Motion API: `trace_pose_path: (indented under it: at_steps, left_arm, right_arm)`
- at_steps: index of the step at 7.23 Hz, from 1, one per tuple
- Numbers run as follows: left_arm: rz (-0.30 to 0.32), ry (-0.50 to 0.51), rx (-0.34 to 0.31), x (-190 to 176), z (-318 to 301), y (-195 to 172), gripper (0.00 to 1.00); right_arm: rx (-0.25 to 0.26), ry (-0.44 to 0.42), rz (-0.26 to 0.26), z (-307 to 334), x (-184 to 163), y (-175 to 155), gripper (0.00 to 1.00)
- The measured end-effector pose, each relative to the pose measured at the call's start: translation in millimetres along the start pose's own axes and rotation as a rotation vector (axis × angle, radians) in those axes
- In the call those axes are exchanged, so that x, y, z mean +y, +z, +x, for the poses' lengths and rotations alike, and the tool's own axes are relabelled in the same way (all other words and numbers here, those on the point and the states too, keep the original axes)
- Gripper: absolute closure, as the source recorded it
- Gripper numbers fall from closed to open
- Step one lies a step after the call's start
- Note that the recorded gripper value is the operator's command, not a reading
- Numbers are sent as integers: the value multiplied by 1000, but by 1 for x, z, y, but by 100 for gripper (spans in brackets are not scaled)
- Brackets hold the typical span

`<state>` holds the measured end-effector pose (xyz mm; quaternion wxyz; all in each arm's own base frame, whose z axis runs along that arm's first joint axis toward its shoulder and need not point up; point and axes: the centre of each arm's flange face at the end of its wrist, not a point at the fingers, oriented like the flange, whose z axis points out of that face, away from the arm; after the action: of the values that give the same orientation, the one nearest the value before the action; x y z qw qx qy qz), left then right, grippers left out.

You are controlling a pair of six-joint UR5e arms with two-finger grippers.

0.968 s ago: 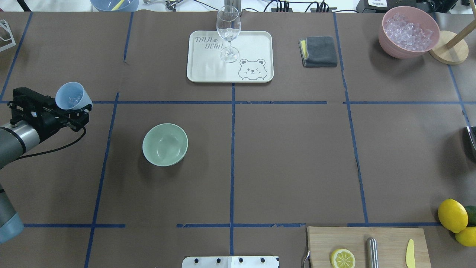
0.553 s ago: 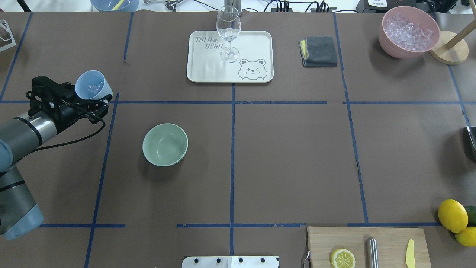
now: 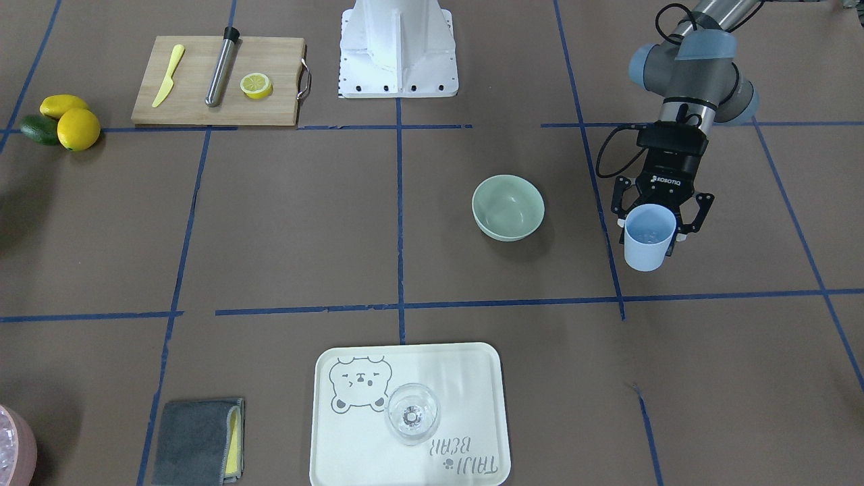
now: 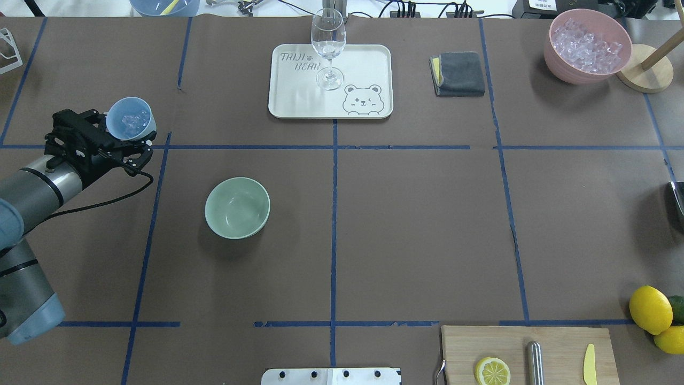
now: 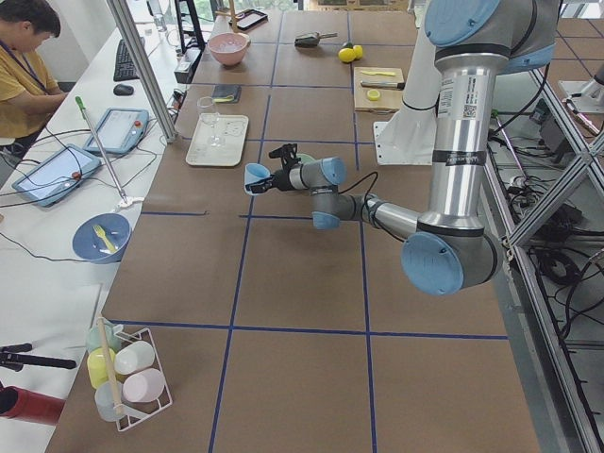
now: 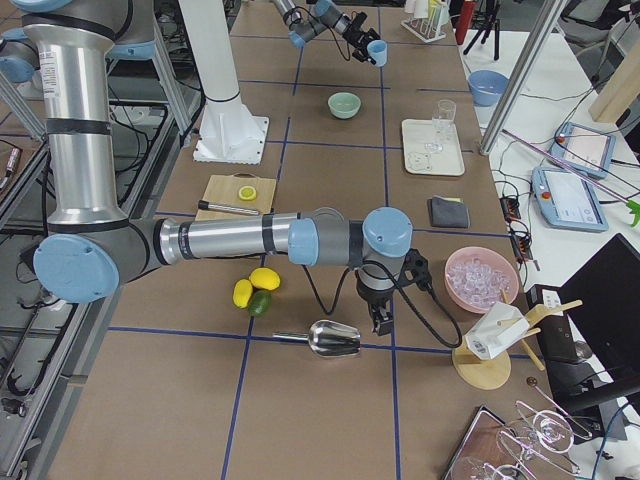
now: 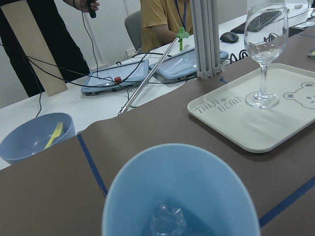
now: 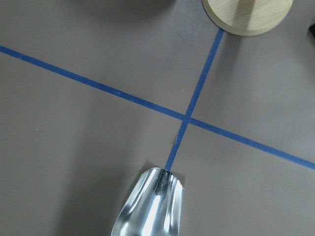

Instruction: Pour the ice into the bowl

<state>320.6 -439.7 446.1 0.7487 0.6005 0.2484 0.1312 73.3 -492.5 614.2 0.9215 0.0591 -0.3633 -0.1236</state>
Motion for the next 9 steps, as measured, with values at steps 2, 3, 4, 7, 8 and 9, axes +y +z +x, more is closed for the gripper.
trace_pose_path:
  at_steps: [2,3,4,7,8,9]
  left_arm:
    - [2,170,-46,-2,10,1,100]
    - [2,226,-68,-3,24,1,100]
    - [3,276,-88,-1,39,0,100]
    - [12,454,-133,1,96,-5,100]
    - [-1,505,-149,-13,116,1,100]
    - [-19,546,-161,-28,133,10,100]
  right_arm:
    - [-11,91,-28,10,27,14,0]
    - [-15,118,-34,12,33,18,0]
    - [-15,126,-32,12,36,18,0]
    - [-12,121,-21,12,36,18,0]
    - [-12,120,-21,12,36,18,0]
    - [-12,120,-20,12,36,18,0]
